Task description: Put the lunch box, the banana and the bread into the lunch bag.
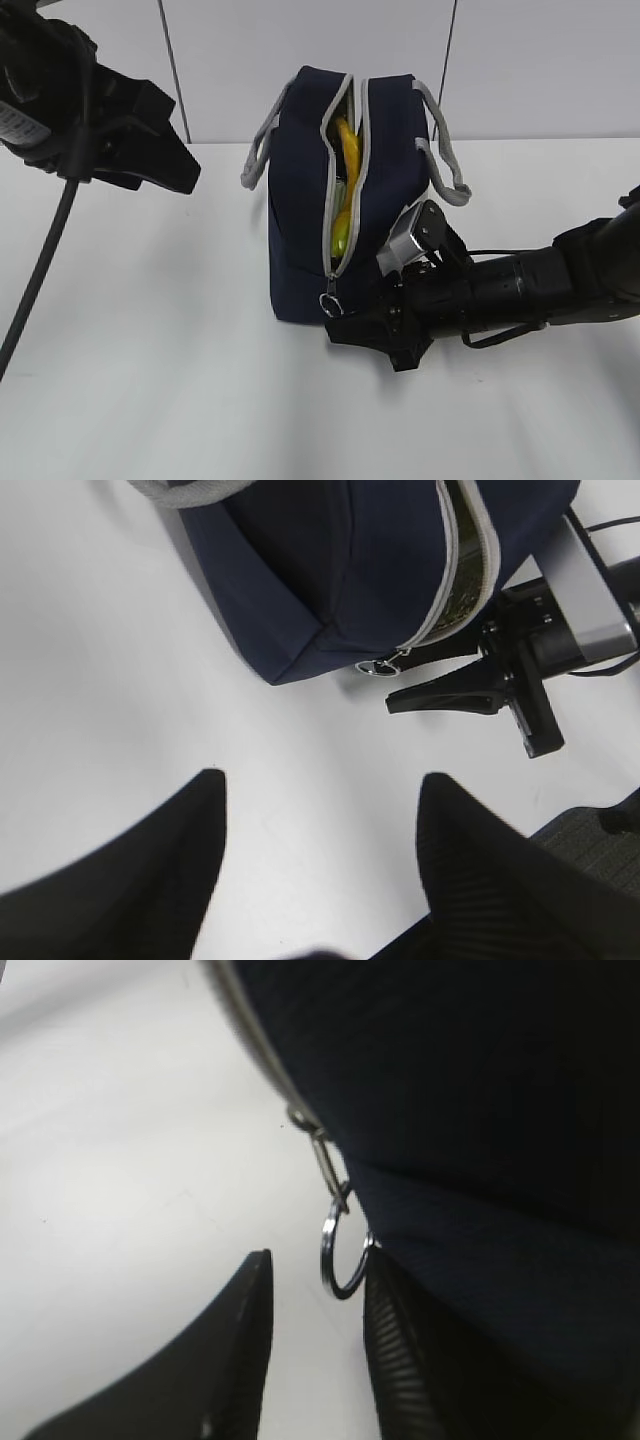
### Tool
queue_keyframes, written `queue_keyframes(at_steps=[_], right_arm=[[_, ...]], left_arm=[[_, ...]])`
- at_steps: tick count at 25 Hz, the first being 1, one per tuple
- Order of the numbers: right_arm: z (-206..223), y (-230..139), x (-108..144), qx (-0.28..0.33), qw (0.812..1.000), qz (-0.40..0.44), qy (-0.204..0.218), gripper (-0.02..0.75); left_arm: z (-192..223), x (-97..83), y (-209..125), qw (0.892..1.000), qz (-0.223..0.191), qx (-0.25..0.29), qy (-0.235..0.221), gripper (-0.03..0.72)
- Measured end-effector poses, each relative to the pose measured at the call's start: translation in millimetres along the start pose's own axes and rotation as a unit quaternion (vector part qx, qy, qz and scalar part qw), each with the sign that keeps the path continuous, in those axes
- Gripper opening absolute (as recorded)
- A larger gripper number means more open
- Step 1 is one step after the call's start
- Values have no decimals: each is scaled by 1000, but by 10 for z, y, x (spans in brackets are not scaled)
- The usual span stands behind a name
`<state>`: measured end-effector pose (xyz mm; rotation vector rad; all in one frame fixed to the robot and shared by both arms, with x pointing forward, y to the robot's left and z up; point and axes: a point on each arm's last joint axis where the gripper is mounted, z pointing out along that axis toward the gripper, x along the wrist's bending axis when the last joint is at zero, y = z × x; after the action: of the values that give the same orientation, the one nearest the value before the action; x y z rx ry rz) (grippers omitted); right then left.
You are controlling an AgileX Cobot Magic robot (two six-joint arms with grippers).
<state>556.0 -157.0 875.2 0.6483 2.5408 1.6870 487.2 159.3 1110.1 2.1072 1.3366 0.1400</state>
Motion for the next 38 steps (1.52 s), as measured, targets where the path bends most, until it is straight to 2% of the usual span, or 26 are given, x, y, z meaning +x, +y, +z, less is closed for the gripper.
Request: queue_keyframes(at_steps=[3, 9, 13, 20, 30, 38], right_arm=[[0, 1, 1, -1, 1000, 3, 1, 210], [0, 1, 1, -1, 1000, 20, 1, 5], [-9, -3, -4, 12, 999, 40, -6, 0], [-166, 193, 40, 46, 997, 44, -41, 0], [-217, 164, 122, 99, 991, 91, -21, 0], [-359, 423, 212, 80, 994, 64, -31, 0]], left_arm=[[0, 0, 0, 1000, 0, 0, 0, 426], [0, 0, -1, 1000, 0, 1, 0, 424], [0, 0, -3, 1000, 0, 2, 0, 424], [0, 0, -4, 1000, 0, 2, 0, 424], [0, 0, -4, 1000, 0, 2, 0, 424], [0, 0, -4, 1000, 0, 2, 0, 424]])
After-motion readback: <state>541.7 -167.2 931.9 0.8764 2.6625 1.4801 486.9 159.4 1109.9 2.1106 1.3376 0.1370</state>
